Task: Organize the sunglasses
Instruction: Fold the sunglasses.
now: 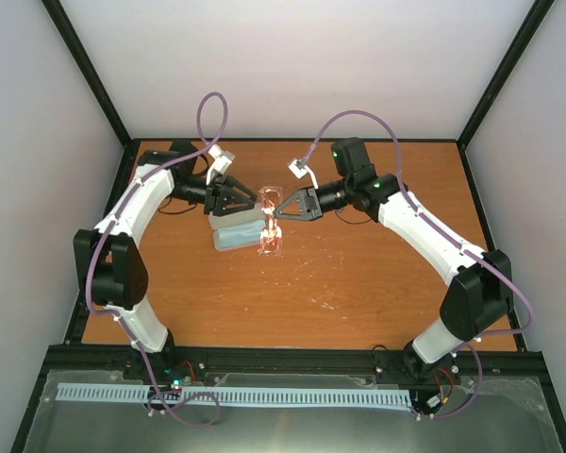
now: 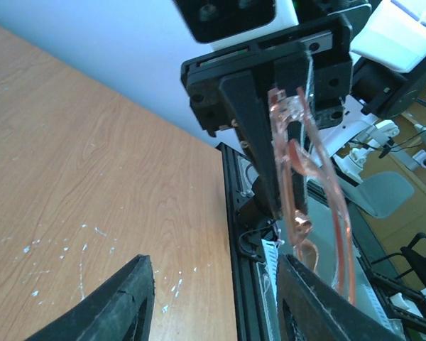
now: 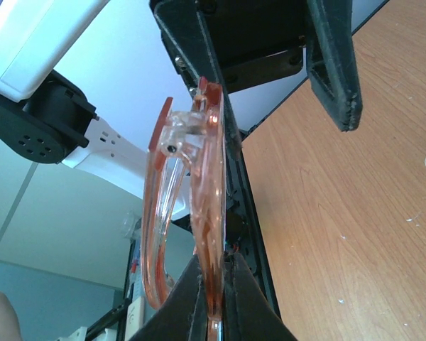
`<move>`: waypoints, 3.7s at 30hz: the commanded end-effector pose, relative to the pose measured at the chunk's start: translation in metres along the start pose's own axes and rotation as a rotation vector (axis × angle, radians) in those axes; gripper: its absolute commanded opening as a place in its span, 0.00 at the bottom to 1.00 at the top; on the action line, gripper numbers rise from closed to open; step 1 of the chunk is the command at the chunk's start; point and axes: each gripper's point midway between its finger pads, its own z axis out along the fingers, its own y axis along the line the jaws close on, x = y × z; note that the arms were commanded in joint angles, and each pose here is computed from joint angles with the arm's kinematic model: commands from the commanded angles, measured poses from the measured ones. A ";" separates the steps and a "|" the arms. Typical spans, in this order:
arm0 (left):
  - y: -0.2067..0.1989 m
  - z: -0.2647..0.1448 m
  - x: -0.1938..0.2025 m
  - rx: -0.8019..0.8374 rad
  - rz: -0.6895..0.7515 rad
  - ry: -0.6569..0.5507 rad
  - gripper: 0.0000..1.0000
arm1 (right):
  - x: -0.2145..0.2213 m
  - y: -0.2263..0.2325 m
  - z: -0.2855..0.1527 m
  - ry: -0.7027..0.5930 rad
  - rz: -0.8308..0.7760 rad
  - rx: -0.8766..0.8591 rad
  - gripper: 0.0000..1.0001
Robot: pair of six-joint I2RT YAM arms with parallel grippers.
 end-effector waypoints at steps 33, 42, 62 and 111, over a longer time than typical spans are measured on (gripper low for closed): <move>-0.029 0.032 -0.025 0.128 0.078 -0.006 0.01 | -0.004 -0.006 0.005 0.005 -0.004 -0.009 0.04; -0.033 0.028 -0.031 0.134 0.060 -0.028 0.01 | -0.004 -0.013 -0.001 -0.020 0.018 0.043 0.37; -0.050 -0.052 -0.117 0.375 0.050 -0.329 0.01 | -0.034 -0.013 -0.075 -0.580 0.065 0.084 0.40; -0.077 -0.053 -0.120 0.391 0.100 -0.313 0.01 | -0.059 -0.002 0.042 -0.312 -0.007 -0.172 0.33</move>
